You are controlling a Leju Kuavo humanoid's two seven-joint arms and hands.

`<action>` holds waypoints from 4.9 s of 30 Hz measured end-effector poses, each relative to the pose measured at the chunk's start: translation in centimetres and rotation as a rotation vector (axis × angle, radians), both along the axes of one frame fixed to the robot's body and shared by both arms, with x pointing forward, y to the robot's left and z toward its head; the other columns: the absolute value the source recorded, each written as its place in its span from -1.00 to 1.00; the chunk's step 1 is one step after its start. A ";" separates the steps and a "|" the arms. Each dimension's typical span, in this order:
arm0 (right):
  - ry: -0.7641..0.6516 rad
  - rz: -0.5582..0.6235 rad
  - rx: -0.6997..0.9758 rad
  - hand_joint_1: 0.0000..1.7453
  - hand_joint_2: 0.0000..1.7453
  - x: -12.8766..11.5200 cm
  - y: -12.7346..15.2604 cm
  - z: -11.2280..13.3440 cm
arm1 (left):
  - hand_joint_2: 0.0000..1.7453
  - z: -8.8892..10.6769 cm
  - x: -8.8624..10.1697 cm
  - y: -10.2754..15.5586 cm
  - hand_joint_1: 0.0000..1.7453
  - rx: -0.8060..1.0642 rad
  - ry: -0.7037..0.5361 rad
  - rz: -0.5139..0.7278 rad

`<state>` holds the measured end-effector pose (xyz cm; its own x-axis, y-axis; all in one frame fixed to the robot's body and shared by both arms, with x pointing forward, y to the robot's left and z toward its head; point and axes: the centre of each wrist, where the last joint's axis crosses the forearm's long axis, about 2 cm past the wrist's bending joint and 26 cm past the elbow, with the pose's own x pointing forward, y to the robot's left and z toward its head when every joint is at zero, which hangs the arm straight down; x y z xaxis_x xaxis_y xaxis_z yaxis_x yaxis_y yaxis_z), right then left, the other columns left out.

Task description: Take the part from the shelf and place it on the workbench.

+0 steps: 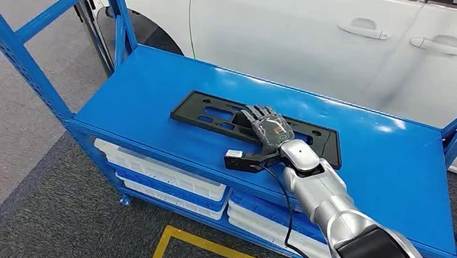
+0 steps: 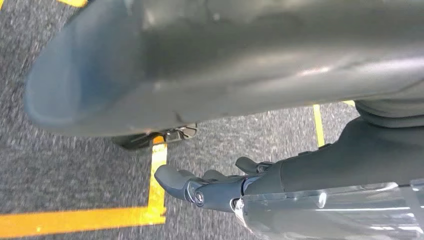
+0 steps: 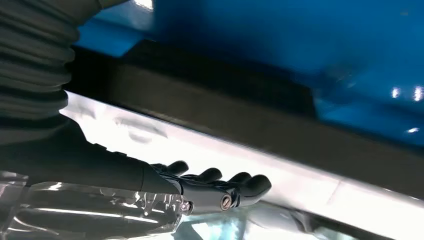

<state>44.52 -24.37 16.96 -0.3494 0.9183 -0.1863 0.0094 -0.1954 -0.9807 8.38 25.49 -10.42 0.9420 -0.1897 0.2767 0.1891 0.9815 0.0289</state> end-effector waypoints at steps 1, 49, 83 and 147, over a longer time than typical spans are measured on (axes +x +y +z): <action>0.001 -0.011 -0.004 -1.00 1.00 0.1 -0.1 0.1 | -1.00 0.0 0.0 0.0 -1.00 0.000 0.000 0.000; 0.362 0.921 1.445 0.62 1.00 -5.1 1.5 7.6 | 1.00 -0.1 -0.4 0.2 -1.00 -0.062 -0.197 0.095; 0.581 0.836 1.513 0.62 1.00 -16.2 1.0 -1.5 | 1.00 -0.3 -1.5 0.3 -1.00 0.005 -0.053 0.193; 0.405 0.745 1.554 0.62 1.00 -16.6 -1.1 -0.5 | 1.00 -0.2 -1.2 -0.1 -1.00 0.012 -0.075 0.152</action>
<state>27.93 -25.48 16.45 -0.5353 -0.2143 0.8171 -0.6138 0.7631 -0.2020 7.22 25.38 -10.62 0.9370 -0.0505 0.3457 0.0358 0.9982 0.0488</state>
